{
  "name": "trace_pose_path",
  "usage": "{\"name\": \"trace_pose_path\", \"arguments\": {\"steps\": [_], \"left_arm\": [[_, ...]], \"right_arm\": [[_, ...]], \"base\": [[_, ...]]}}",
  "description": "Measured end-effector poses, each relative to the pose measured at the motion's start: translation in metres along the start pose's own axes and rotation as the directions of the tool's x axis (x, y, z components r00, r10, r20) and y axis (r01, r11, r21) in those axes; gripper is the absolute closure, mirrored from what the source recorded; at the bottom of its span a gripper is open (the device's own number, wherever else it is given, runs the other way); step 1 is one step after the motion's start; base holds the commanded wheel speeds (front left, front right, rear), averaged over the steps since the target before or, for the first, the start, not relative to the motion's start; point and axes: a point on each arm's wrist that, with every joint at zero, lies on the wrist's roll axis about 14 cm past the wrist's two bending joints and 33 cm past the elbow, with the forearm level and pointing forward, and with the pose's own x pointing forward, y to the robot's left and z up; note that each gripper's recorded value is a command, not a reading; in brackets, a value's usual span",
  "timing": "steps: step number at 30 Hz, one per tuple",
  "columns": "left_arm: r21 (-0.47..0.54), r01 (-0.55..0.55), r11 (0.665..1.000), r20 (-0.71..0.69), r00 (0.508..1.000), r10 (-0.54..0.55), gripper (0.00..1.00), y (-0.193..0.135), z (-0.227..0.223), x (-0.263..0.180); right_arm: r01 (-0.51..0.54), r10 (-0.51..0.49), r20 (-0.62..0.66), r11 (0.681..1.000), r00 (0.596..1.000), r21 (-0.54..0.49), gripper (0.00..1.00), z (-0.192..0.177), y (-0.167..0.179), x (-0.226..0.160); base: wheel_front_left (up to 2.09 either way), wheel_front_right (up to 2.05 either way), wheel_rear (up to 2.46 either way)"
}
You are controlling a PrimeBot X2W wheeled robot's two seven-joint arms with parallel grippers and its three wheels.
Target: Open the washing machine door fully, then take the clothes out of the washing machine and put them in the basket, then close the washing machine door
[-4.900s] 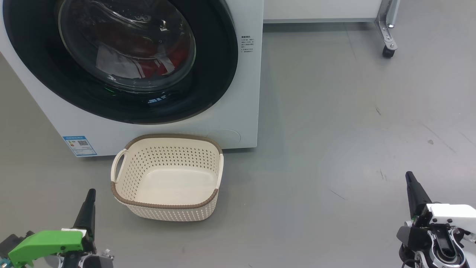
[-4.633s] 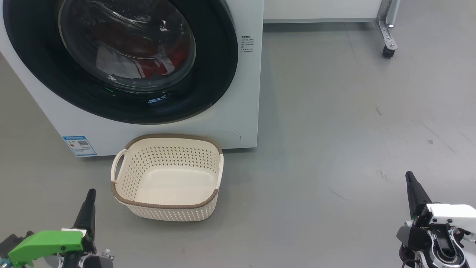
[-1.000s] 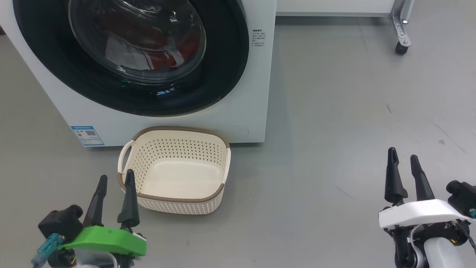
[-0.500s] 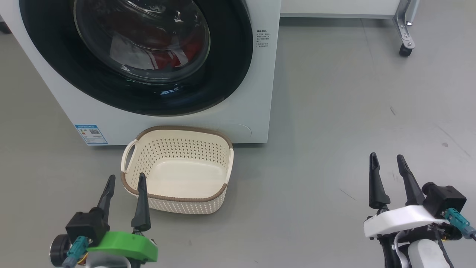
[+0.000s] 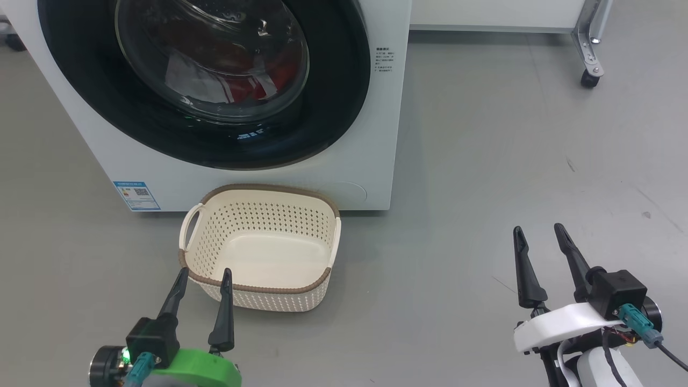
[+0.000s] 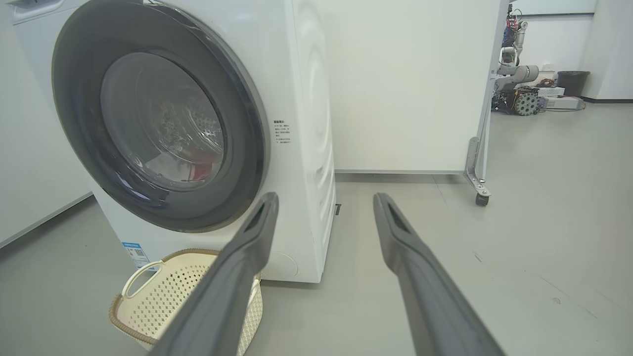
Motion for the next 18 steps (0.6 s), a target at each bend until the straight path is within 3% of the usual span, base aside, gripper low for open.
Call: {"name": "trace_pose_path", "arguments": {"steps": [18], "left_arm": [[-0.005, -0.019, 1.000, -0.007, 1.000, 0.019, 0.00, 0.0038, -0.0020, -0.0002]], "right_arm": [[0.002, -0.002, -0.001, 1.000, 1.000, -0.001, 0.00, -0.0002, 0.0004, 0.0034]], "base": [[0.00, 0.00, 0.00]]}}
